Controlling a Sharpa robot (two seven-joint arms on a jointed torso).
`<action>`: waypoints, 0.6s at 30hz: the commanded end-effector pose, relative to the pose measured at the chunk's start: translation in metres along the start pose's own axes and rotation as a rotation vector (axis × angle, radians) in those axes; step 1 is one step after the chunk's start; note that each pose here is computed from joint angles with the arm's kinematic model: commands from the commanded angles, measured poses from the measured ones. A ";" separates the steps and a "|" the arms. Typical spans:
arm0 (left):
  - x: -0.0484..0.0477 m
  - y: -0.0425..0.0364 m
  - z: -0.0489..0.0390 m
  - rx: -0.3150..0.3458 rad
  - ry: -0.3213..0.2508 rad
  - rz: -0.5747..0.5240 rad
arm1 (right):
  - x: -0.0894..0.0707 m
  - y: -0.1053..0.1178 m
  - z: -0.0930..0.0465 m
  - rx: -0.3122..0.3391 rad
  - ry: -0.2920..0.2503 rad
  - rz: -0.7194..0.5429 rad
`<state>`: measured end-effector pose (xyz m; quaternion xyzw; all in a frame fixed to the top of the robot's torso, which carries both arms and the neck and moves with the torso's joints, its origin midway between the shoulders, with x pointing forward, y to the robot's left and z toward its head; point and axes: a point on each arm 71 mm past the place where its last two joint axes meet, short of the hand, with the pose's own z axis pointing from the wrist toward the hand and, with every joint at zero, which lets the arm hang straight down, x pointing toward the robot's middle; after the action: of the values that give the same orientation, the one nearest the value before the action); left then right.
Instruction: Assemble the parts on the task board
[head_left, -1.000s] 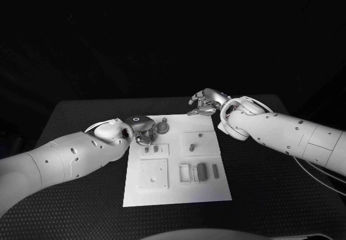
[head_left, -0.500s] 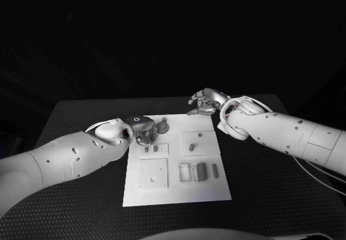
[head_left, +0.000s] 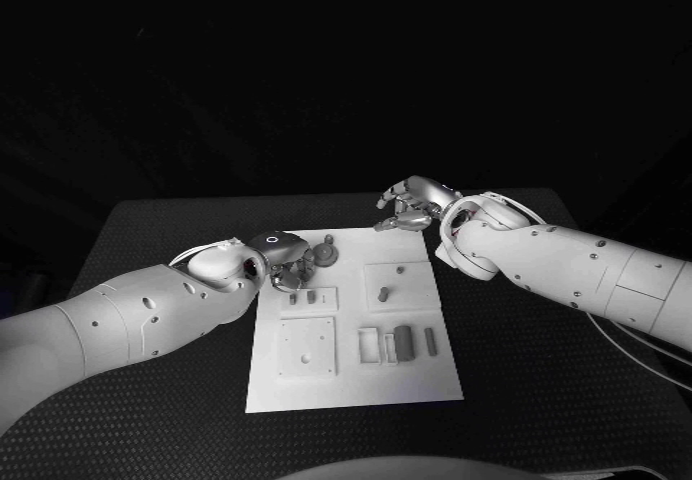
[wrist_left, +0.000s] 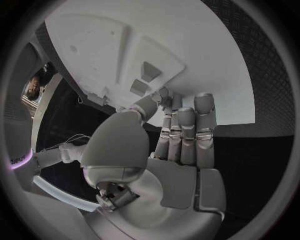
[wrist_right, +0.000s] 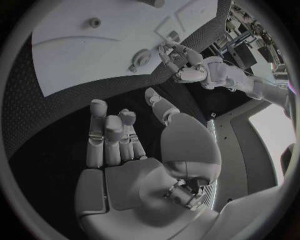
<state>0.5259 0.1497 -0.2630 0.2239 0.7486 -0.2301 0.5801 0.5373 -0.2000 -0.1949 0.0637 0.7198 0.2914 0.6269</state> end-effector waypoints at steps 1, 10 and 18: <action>0.0052 -0.0009 -0.0013 0.016 0.020 -0.015 | 0.000 0.001 0.000 -0.006 0.003 0.000; 0.0043 0.0000 -0.0017 0.013 0.006 -0.019 | 0.000 0.000 0.000 -0.005 0.003 0.000; 0.0043 0.0020 -0.0024 0.002 0.004 -0.027 | 0.000 0.000 0.000 -0.004 0.002 0.000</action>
<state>0.5253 0.1530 -0.2649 0.2156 0.7495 -0.2352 0.5801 0.5374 -0.2005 -0.1951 0.0643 0.7198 0.2911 0.6269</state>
